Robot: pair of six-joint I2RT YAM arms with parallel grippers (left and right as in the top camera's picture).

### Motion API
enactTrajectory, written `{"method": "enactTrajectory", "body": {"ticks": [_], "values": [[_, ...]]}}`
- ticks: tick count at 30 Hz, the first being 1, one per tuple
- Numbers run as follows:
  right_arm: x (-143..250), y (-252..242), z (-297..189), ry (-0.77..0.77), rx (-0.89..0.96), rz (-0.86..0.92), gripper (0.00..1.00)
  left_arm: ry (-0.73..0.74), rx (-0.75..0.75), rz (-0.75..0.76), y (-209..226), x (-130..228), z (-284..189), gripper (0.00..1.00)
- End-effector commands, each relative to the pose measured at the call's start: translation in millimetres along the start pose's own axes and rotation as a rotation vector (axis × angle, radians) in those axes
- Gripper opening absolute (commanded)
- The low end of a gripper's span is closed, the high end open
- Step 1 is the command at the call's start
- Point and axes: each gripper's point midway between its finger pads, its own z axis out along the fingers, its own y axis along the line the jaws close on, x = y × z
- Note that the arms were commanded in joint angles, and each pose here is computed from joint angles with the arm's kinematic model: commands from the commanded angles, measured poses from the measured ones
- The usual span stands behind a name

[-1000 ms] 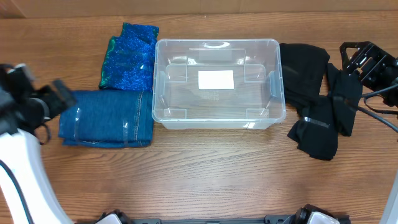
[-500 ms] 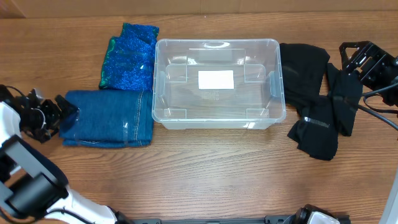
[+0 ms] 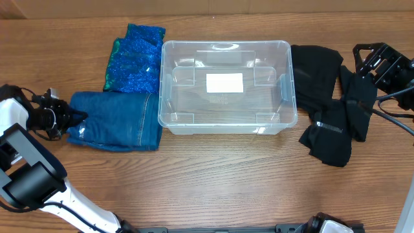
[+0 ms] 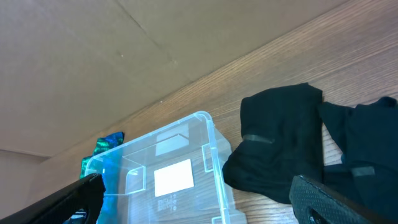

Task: Pack container
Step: 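Grasp the folded blue denim with the left gripper and lift it, then lower the denim into the clear bin and release it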

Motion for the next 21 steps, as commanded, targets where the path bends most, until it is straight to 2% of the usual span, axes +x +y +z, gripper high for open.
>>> {"method": "enactTrajectory", "body": {"ticks": [1,3,6,9,12,17,20,21], "values": [[-2.8,1.1,-1.6,-0.01,-0.004,-0.008,1.0,0.069,0.042,-0.027,-31.6,4.9,-18.4,0.04],[-2.8,1.1,-1.6,-0.01,-0.004,-0.008,1.0,0.036,0.055,-0.008,-56.1,-0.1,-56.2,0.04],[-2.8,1.1,-1.6,-0.01,-0.004,-0.008,1.0,-0.07,0.16,0.061,-119.0,0.9,-129.4,0.04],[-2.8,1.1,-1.6,-0.01,-0.004,-0.008,1.0,-0.246,0.245,0.124,-189.5,22.1,-216.9,0.04],[-2.8,1.1,-1.6,-0.01,-0.004,-0.008,1.0,-0.369,0.338,0.169,-243.1,52.0,-270.6,0.04],[-2.8,1.1,-1.6,-0.01,-0.004,-0.008,1.0,-0.442,0.473,0.244,-323.7,93.2,-299.3,0.04],[-2.8,1.1,-1.6,-0.01,-0.004,-0.008,1.0,-0.437,0.467,0.243,-366.1,106.9,-281.0,0.04],[-2.8,1.1,-1.6,-0.01,-0.004,-0.008,1.0,-0.443,0.419,0.198,-388.6,111.2,-255.9,0.04]]}}
